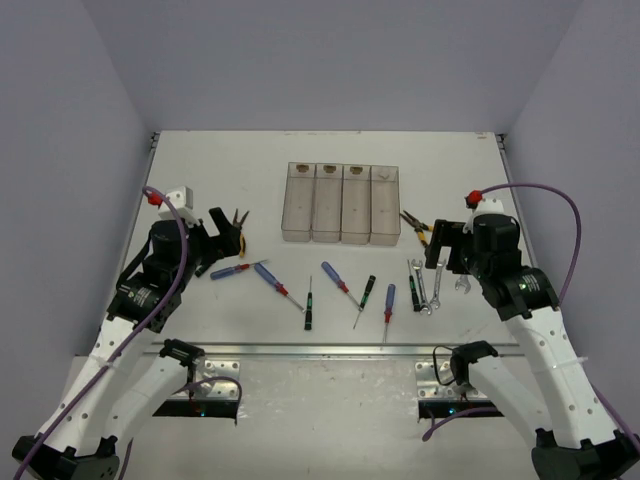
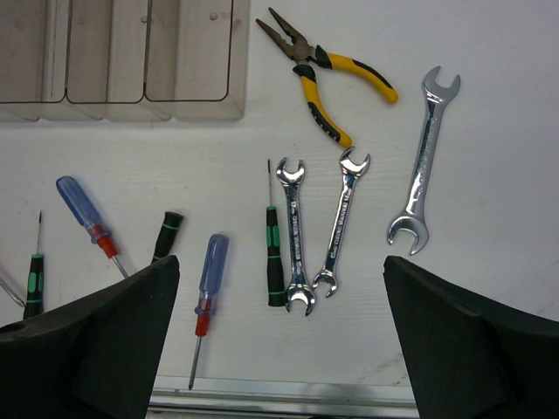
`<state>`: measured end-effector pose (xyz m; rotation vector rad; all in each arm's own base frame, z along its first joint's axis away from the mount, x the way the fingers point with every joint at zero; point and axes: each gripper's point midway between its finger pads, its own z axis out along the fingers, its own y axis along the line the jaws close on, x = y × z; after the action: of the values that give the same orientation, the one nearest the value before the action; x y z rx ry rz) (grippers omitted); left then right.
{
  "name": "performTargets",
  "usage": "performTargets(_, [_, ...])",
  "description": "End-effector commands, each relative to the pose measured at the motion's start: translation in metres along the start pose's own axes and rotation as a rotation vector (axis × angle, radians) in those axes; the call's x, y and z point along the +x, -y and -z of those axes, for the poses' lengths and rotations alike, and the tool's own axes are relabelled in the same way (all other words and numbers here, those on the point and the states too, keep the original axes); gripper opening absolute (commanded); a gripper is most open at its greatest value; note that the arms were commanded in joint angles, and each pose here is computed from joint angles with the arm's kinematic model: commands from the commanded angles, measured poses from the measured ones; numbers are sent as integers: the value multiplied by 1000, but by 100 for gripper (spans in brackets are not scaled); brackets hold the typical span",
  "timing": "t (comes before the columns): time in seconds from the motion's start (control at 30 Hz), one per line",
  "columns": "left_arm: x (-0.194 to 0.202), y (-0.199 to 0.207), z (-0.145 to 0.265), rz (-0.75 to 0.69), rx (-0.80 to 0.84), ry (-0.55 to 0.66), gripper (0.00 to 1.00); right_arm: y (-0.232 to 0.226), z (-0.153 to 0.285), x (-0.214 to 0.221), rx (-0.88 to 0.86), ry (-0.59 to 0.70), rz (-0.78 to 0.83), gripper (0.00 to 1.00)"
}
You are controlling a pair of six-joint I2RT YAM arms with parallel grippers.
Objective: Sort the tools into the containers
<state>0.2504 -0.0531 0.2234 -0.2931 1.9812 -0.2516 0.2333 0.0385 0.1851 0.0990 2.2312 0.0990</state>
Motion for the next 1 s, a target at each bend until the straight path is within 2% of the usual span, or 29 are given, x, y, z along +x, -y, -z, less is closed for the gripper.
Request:
performTargets(0.0, [-11, 6, 2, 20, 29, 39, 100, 0, 7, -20, 14, 56, -29, 99])
performTargets(0.13, [-12, 6, 3, 20, 31, 42, 100, -19, 9, -22, -88, 60, -60, 99])
performTargets(0.2, [-12, 6, 3, 21, 31, 45, 100, -37, 12, -26, -188, 85, -63, 99])
performTargets(0.23, [-12, 6, 3, 21, 31, 45, 100, -56, 16, -26, -307, 101, -55, 99])
performTargets(0.33, [-13, 6, 4, 23, 32, 47, 100, -76, 22, -23, -432, 114, -79, 99])
performTargets(0.43, [-12, 6, 3, 23, 33, 45, 100, -81, 19, -14, -444, 37, -116, 99])
performTargets(0.57, [-11, 8, 2, 20, 38, 38, 100, -80, -9, 28, -359, -188, -216, 99])
performTargets(0.67, [-10, 8, 2, 18, 40, 33, 100, -80, -27, 58, -297, -246, -222, 99])
performTargets(0.8, [-9, 9, 1, 15, 46, 32, 100, -77, -44, 91, -186, -331, -169, 99])
performTargets(0.97, [-8, 10, 0, 14, 53, 26, 100, -85, -57, 128, -93, -421, -36, 90])
